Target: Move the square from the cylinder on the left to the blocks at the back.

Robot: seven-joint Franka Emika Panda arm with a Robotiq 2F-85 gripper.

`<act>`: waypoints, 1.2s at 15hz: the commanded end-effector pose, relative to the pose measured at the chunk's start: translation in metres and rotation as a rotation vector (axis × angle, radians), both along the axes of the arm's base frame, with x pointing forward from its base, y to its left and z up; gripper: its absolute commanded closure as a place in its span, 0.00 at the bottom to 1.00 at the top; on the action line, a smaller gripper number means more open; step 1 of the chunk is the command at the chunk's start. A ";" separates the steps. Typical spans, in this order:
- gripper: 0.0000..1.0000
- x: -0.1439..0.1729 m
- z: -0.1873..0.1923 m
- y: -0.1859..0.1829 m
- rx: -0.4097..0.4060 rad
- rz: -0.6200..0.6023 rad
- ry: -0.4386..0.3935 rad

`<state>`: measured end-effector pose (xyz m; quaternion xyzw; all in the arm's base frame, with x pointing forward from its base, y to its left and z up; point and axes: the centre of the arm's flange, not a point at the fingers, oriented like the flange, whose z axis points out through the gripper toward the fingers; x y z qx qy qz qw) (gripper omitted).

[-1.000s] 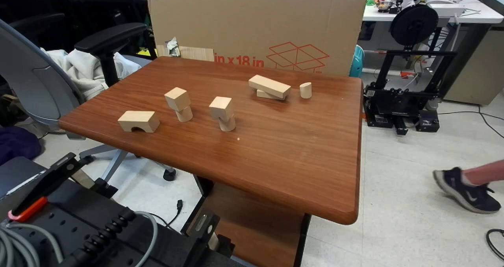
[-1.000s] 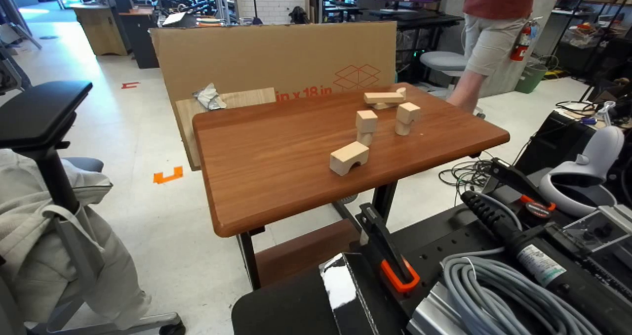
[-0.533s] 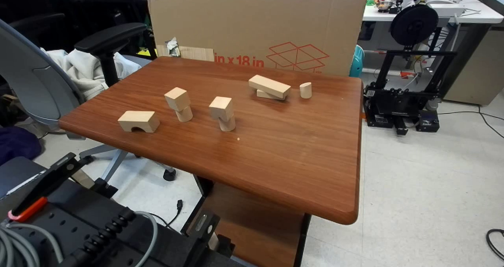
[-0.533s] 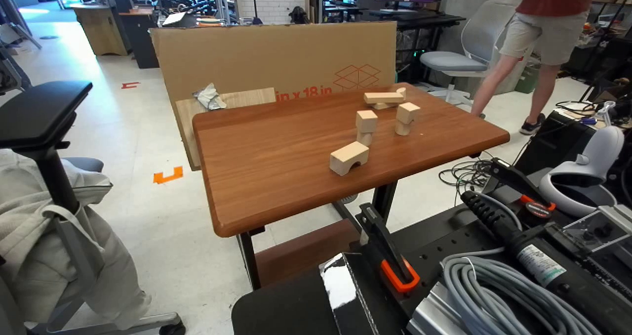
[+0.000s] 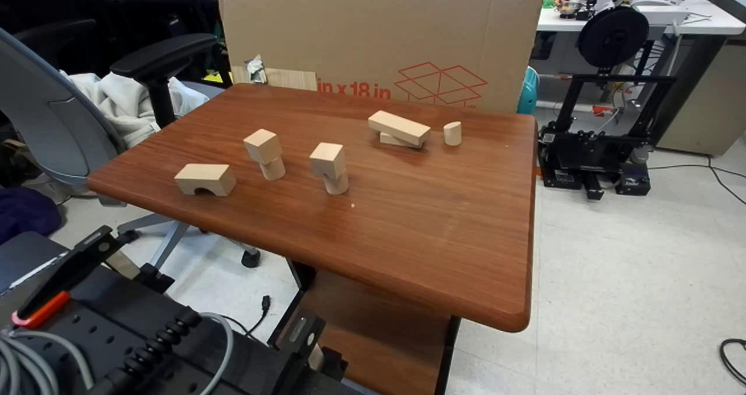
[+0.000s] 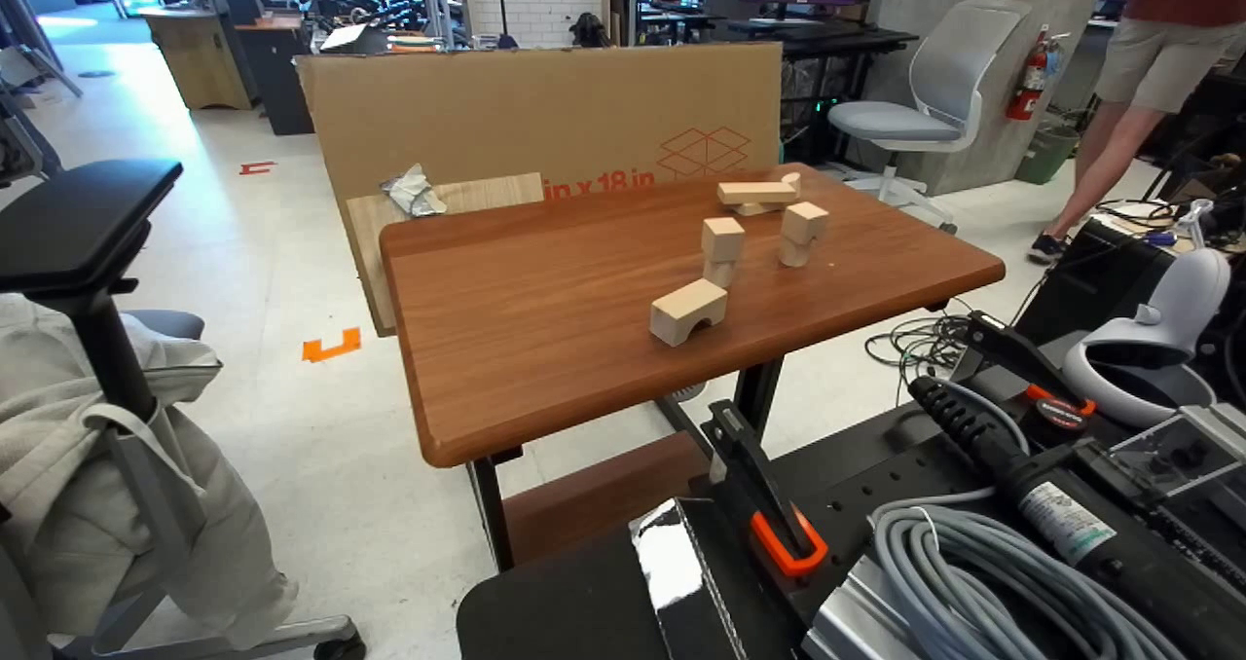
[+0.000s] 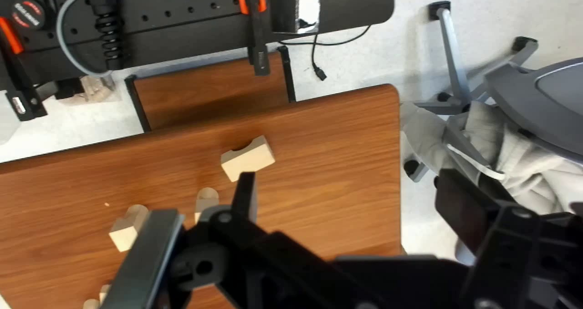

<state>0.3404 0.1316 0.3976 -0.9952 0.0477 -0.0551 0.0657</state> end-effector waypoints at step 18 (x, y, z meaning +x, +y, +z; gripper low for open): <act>0.00 0.146 -0.158 -0.088 -0.069 0.039 0.068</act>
